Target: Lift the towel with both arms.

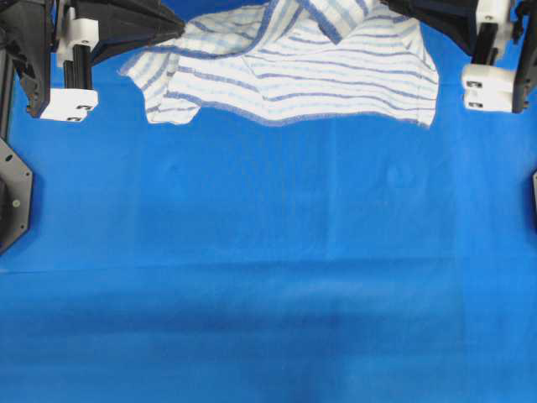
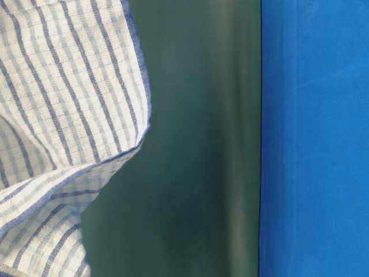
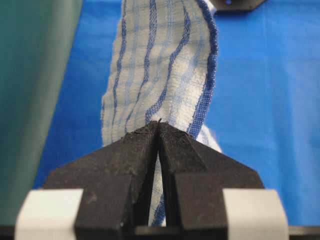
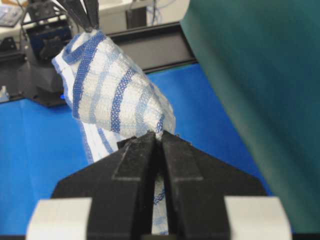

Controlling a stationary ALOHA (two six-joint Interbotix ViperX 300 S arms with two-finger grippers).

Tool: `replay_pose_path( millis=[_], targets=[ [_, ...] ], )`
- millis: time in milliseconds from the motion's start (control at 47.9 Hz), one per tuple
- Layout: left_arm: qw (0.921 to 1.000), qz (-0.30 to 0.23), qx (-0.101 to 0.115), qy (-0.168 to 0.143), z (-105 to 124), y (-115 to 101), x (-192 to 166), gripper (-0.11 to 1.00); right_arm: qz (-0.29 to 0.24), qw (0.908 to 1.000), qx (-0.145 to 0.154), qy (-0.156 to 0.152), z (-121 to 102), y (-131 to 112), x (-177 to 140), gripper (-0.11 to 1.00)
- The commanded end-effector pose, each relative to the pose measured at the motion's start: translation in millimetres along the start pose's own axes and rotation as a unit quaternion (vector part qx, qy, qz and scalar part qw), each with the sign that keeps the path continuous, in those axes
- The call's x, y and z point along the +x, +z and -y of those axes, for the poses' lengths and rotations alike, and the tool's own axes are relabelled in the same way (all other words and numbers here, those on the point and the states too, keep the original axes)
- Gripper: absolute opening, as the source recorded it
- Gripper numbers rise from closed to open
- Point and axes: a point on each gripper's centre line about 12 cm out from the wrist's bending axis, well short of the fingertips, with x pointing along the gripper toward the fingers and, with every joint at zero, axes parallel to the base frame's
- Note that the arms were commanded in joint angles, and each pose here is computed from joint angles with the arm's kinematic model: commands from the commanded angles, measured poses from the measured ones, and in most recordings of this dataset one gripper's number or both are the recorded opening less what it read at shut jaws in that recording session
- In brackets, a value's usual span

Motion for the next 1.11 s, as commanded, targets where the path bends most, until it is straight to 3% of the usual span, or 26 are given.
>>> replay_pose_path(
  millis=[0,209,313,397,564,647,731,918,1085],
  targets=[
    [0.9998,0.02,0.0,0.004,-2,11,-8,0.0,0.016,0.9999,-0.007,0.001,0,10,-3,0.04],
    [0.9995,0.033,0.0,0.003,-1,14,-9,0.01,0.014,0.9993,-0.035,0.006,-4,10,2,0.04],
    [0.9991,0.04,0.016,-0.001,3,14,-11,0.05,0.019,0.9988,-0.044,0.009,-5,11,4,0.05],
    [0.9988,0.045,0.017,-0.004,5,15,-12,0.23,0.021,0.9987,-0.046,0.008,-5,12,4,0.08],
    [0.9981,0.059,0.018,-0.005,7,14,-16,0.75,0.017,0.9986,-0.05,0.007,-5,10,5,0.58],
    [0.9978,0.064,0.017,-0.004,7,13,-18,0.9,0.016,0.9986,-0.05,0.006,-5,10,5,0.68],
    [0.9976,0.067,0.016,-0.004,8,11,-19,0.9,0.013,0.9987,-0.05,0.006,-5,9,5,0.63],
    [0.9978,0.065,0.014,-0.009,12,-1,-12,0.9,-0.002,0.9989,-0.046,0.003,-4,2,7,0.65],
    [0.9986,0.041,0.019,-0.026,26,-33,14,0.9,-0.045,0.9978,-0.047,0.01,-10,-33,23,0.65]
  ],
)
